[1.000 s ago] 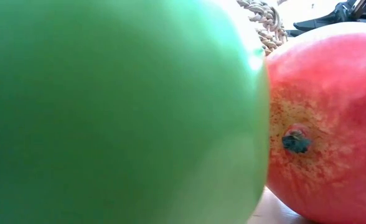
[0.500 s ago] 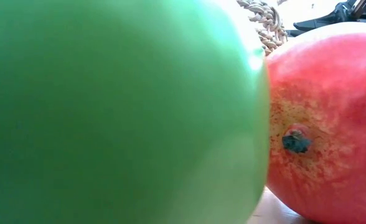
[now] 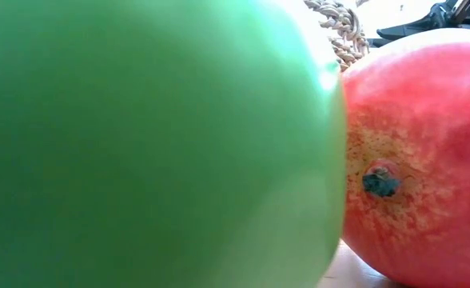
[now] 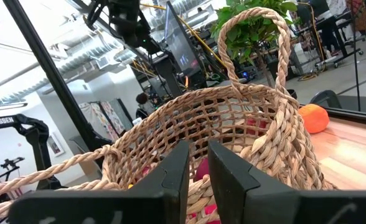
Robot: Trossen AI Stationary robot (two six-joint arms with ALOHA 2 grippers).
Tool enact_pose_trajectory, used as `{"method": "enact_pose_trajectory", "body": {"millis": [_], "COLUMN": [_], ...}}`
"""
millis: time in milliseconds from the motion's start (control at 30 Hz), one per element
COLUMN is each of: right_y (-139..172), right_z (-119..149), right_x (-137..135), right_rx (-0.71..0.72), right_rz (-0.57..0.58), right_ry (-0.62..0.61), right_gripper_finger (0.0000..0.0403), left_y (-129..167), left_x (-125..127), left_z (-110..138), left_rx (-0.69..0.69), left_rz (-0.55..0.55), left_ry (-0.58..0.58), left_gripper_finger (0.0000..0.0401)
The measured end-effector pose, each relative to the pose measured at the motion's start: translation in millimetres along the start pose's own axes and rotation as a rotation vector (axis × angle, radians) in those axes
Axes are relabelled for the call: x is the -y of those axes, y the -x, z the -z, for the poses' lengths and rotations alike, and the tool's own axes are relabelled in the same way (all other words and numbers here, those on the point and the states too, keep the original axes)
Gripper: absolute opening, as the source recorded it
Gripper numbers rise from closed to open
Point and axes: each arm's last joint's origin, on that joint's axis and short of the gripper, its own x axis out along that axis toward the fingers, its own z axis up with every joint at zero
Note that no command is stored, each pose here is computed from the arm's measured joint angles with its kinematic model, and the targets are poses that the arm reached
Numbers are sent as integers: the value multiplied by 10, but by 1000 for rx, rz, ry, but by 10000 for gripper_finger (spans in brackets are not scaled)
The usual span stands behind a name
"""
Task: Build produce basket
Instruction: Put the pear into the basket
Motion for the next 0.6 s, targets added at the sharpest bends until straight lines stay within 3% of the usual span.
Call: {"method": "enact_pose_trajectory", "body": {"millis": [433, 600], "right_y": [0, 0], "right_z": [0, 0], "right_x": [0, 0], "right_rx": [0, 0], "right_rz": [0, 0], "right_ry": [0, 0], "right_gripper_finger": [64, 64], "left_y": [-112, -114], "left_x": [-114, -113], "left_z": [194, 198], "left_rx": [-26, -6], "left_rz": [-120, -130], "left_ry": [1368, 1757], "left_gripper_finger": [286, 286]}}
